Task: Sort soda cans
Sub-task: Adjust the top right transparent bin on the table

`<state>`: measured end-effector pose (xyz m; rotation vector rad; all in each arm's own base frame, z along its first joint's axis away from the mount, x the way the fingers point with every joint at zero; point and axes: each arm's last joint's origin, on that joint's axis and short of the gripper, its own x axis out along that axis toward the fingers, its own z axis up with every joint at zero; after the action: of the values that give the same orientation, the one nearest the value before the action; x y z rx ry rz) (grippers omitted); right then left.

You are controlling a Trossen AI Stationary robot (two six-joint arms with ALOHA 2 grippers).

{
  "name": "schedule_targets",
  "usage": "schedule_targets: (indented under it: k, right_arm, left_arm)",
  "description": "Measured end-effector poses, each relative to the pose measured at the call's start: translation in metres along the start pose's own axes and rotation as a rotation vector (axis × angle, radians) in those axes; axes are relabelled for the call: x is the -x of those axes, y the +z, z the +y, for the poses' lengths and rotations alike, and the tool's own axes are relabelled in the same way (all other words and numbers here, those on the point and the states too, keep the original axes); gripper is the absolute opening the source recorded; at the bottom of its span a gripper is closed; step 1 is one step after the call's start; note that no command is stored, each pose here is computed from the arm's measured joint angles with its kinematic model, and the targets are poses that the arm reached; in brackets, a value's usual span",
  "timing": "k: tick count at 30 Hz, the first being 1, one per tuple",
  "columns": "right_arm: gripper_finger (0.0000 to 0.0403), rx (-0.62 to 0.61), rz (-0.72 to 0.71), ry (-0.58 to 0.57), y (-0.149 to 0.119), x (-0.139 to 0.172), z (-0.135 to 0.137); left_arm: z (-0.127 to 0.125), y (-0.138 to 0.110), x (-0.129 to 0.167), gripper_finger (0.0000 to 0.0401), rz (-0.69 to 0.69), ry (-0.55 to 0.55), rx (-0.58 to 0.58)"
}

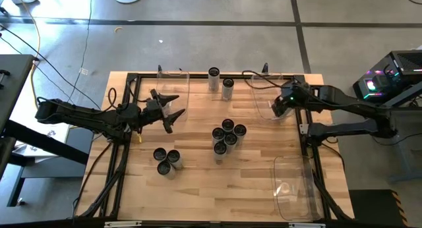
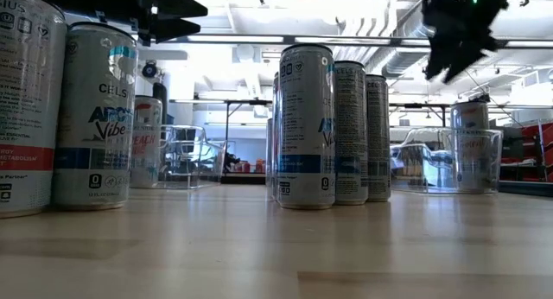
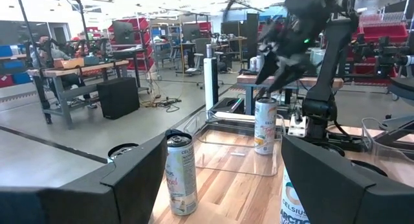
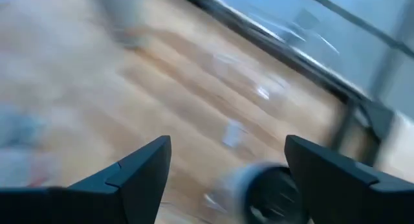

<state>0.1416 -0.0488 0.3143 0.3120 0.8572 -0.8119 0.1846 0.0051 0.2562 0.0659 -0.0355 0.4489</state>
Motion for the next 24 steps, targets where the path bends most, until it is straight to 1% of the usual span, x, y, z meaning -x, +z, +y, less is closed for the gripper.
schedule_targets:
  k: [2,3,5,8,11,13,16,19,21,24]
  right_arm:
    - [0.0298,0.161,0.004,0.172,-0.001,0.005,0.013]
    - [0.0298,0.221,0.004,0.245,-0.002,0.006,0.02]
    - [0.0298,0.293,-0.002,0.31,-0.006,0.005,0.033]
    - [0.0298,0.377,0.057,0.269,-0.014,-0.003,0.046]
    - [0.0295,0.435,0.122,0.217,-0.019,-0.016,0.057]
    - [0.0286,0.464,0.159,0.197,-0.019,-0.027,0.065]
    - [0.0262,0.532,0.242,0.177,-0.019,-0.045,0.072]
    - [0.0235,0.561,0.321,0.159,-0.017,-0.061,0.073]
    - [0.0217,0.57,0.366,0.121,-0.016,-0.07,0.07]
    - [0.0197,0.566,0.394,0.086,-0.013,-0.078,0.064]
  left_arm:
    - [0.0,0.0,0.0,0.0298,0.0,0.0,0.0]
    - [0.0,0.0,0.0,0.0298,0.0,0.0,0.0]
    - [0.0,0.0,0.0,0.0298,0.0,0.0,0.002]
    - [0.0,0.0,0.0,0.0298,0.0,0.0,0.003]
    - [0.0,0.0,0.0,0.0298,-0.001,0.0,0.003]
    - [0.0,0.0,0.0,0.0298,-0.003,0.001,0.004]
    - [0.0,0.001,0.0,0.0298,-0.006,0.001,0.005]
    - [0.0,0.001,0.0,0.0298,-0.005,0.002,0.004]
    - [0.0,0.0,0.0,0.0298,-0.002,0.001,0.002]
    - [0.0,0.0,0.0,0.0298,0.001,0.001,0.0]
